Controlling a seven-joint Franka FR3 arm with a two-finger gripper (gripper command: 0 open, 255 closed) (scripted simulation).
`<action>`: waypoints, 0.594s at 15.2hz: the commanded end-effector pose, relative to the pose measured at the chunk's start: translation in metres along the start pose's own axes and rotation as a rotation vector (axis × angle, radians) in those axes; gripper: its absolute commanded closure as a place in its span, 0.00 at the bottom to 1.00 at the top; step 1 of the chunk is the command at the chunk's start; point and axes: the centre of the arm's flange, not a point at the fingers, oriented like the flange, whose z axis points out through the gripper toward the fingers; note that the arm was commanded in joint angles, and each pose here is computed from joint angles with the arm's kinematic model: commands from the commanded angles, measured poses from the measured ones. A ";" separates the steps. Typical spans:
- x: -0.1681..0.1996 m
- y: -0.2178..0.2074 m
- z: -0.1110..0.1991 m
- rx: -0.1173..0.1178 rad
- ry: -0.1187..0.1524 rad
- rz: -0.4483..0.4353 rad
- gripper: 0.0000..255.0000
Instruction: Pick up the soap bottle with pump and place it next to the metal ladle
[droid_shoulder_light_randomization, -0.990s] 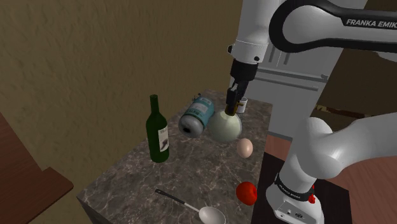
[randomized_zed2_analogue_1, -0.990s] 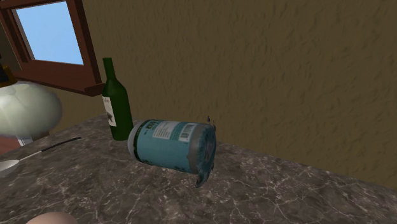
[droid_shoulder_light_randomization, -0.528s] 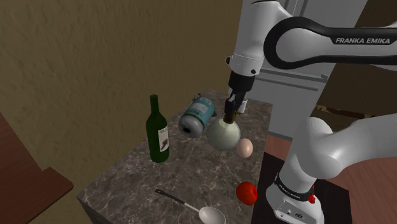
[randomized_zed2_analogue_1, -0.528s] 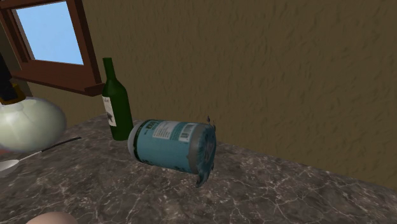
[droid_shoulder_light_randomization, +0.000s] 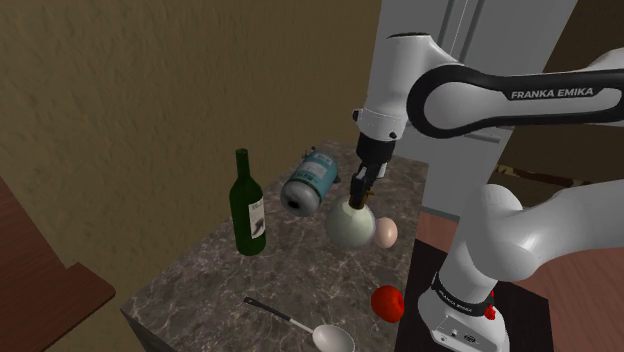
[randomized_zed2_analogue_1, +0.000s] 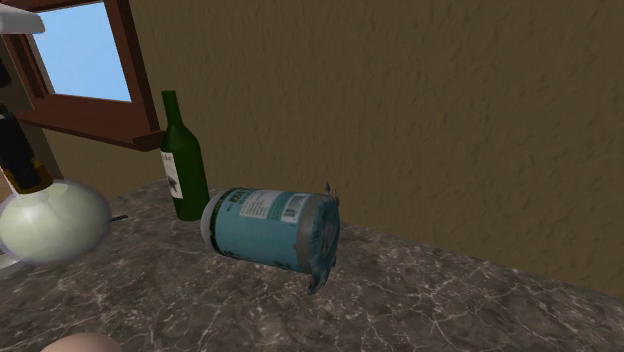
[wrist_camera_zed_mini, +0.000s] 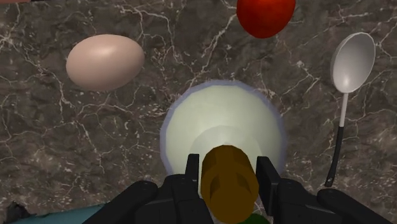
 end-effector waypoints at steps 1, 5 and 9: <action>-0.001 0.001 0.010 0.000 0.001 0.000 1.00; -0.002 0.002 0.031 0.000 0.001 0.000 1.00; -0.004 0.003 0.052 0.000 0.001 0.000 1.00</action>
